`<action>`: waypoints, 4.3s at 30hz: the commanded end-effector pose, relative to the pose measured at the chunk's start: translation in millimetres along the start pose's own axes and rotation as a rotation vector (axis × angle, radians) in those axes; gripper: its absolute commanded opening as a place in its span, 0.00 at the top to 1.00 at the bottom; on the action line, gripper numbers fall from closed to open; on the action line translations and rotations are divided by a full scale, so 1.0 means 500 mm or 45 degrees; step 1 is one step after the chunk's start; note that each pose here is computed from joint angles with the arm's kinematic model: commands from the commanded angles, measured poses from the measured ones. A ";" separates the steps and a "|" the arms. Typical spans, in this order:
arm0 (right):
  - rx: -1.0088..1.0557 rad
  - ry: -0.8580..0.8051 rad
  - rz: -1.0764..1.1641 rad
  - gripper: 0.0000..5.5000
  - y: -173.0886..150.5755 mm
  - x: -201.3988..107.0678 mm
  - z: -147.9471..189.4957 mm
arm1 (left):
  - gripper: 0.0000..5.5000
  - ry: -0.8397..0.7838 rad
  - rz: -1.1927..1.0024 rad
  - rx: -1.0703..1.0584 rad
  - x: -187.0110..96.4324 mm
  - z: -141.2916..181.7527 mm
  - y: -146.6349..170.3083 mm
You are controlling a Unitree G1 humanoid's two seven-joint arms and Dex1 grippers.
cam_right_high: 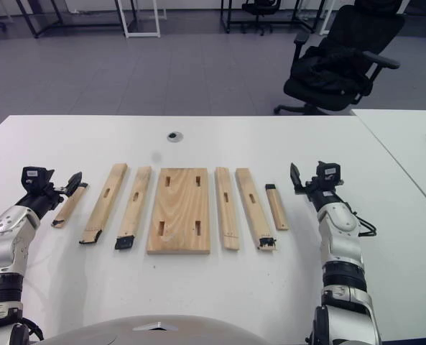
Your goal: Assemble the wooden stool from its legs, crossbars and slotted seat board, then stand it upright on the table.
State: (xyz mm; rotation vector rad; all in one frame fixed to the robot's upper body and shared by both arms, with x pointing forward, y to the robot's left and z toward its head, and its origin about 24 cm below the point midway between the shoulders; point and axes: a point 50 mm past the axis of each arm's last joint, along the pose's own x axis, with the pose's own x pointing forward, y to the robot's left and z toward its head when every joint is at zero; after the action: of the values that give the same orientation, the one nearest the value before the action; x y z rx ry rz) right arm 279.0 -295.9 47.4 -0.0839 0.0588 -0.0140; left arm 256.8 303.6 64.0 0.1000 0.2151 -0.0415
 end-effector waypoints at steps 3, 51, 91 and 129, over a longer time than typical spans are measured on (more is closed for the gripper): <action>0.019 0.016 -0.017 0.27 0.002 -0.005 -0.009 | 0.26 0.065 -0.021 0.039 -0.012 -0.010 0.014; 1.363 -0.114 1.120 0.30 0.397 0.029 0.331 | 0.77 -0.884 -0.945 0.204 0.034 0.298 -0.380; 1.009 0.043 0.214 0.92 0.243 -0.068 0.060 | 0.49 -0.504 -0.646 0.051 0.037 0.143 -0.310; 0.092 0.038 0.491 0.86 0.241 -0.088 -0.020 | 0.49 -0.472 -0.664 0.096 0.037 0.126 -0.327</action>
State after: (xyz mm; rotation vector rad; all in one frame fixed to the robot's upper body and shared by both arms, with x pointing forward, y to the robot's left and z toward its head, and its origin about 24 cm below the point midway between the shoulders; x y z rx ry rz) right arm 237.1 -163.5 43.0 0.0111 -0.0233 0.4016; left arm 277.9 132.9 105.7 0.1006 -0.1343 -0.5945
